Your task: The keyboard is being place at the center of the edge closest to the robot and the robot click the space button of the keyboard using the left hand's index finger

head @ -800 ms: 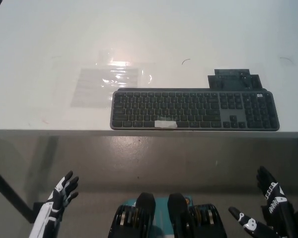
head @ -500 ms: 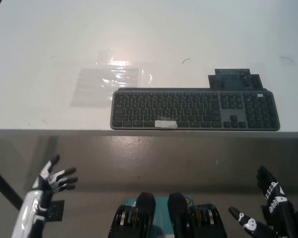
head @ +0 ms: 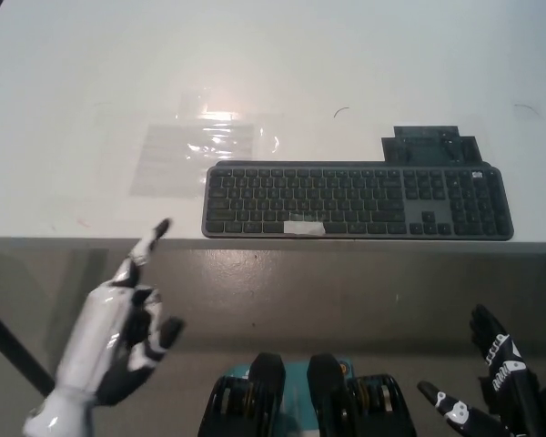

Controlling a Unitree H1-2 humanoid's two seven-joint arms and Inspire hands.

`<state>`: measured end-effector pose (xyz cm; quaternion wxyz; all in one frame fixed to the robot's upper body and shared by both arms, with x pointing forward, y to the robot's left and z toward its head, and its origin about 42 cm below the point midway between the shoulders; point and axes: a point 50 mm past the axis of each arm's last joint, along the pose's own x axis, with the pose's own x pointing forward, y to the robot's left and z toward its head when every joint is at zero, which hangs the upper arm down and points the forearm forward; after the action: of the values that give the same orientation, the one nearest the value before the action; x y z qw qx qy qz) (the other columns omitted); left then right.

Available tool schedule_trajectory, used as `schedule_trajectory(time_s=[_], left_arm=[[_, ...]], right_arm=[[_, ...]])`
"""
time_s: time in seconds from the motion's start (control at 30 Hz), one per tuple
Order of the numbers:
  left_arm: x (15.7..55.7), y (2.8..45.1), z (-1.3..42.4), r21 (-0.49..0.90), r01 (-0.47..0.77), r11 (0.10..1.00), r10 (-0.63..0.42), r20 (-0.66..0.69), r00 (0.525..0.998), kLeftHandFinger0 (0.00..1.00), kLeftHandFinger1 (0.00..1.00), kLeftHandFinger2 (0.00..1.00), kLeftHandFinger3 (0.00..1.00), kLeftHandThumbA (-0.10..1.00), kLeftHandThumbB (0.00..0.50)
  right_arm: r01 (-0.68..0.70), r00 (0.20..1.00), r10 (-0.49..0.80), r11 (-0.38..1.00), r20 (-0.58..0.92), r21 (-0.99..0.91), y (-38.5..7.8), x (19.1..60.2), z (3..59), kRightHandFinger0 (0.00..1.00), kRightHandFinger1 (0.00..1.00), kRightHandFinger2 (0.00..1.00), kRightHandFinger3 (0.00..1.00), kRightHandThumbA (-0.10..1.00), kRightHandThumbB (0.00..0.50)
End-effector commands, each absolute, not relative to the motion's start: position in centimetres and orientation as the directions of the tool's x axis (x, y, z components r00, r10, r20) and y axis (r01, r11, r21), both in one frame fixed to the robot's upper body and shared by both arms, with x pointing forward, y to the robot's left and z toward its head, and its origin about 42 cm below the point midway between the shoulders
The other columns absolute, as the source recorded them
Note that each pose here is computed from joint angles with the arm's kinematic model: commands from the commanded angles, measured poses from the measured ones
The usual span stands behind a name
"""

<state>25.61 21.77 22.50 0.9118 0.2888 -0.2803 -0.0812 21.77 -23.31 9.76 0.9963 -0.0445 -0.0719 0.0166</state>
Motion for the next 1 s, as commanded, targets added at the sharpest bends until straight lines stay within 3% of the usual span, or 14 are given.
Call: schedule_trajectory(time_s=[0.0,0.2,0.33,0.4,0.43,0.53,0.7,0.77,0.83,0.97], left_arm=[[28.1,19.2,23.2,0.778,-0.059,0.625,-0.437,0.412,0.800,0.00,0.00,0.00,1.00,1.00,0.452],[30.2,17.2,22.5,0.807,-0.031,0.590,-0.454,0.363,0.814,0.00,0.00,0.00,1.00,1.00,0.441],[31.9,15.8,21.9,0.831,-0.007,0.557,-0.483,0.331,0.811,0.00,0.00,0.00,1.00,1.00,0.399],[32.5,15.4,21.6,0.844,0.007,0.536,-0.490,0.304,0.817,0.00,0.00,0.00,1.00,1.00,0.403],[33.0,15.1,21.4,0.853,0.023,0.522,-0.490,0.278,0.826,0.00,0.00,0.01,1.00,1.00,0.428],[34.2,14.4,21.2,0.866,0.026,0.499,-0.485,0.255,0.836,0.00,0.00,0.02,1.00,1.00,0.426],[36.3,13.6,20.3,0.852,0.087,0.517,-0.467,0.195,0.862,0.00,0.02,0.14,1.00,1.00,0.425],[36.9,13.4,20.1,0.843,0.100,0.529,-0.458,0.184,0.870,0.00,0.01,0.15,1.00,1.00,0.417],[37.5,13.2,19.9,0.839,0.109,0.533,-0.454,0.175,0.874,0.00,0.03,0.22,1.00,1.00,0.401],[38.5,12.8,19.5,0.833,0.125,0.539,-0.440,0.152,0.885,0.00,0.03,0.25,1.00,1.00,0.404]], right_arm=[[-0.022,0.973,0.047,0.993,0.228,-0.115,-23.3,22.3,11.0,1.00,1.00,1.00,1.00,1.00,0.252],[-0.024,0.972,0.050,0.993,0.231,-0.112,-23.2,22.4,11.3,1.00,1.00,1.00,1.00,1.00,0.252],[-0.021,0.972,0.047,0.993,0.231,-0.116,-23.3,22.5,11.4,1.00,1.00,1.00,1.00,1.00,0.262],[-0.020,0.972,0.047,0.993,0.232,-0.117,-23.2,22.4,11.5,1.00,1.00,1.00,1.00,1.00,0.258],[-0.023,0.971,0.049,0.993,0.233,-0.116,-23.2,22.5,11.5,1.00,1.00,1.00,1.00,1.00,0.255],[-0.022,0.971,0.050,0.992,0.233,-0.123,-23.1,22.6,11.7,1.00,1.00,1.00,1.00,1.00,0.256],[-0.027,0.970,0.054,0.993,0.236,-0.113,-23.1,22.7,11.8,1.00,1.00,1.00,1.00,1.00,0.234],[-0.029,0.971,0.053,0.994,0.233,-0.107,-23.1,22.6,11.8,1.00,1.00,1.00,1.00,1.00,0.251],[-0.022,0.971,0.049,0.993,0.235,-0.119,-23.1,22.6,11.9,1.00,1.00,1.00,1.00,1.00,0.253],[-0.023,0.969,0.052,0.992,0.242,-0.121,-23.1,22.6,11.9,1.00,1.00,1.00,1.00,1.00,0.250]])
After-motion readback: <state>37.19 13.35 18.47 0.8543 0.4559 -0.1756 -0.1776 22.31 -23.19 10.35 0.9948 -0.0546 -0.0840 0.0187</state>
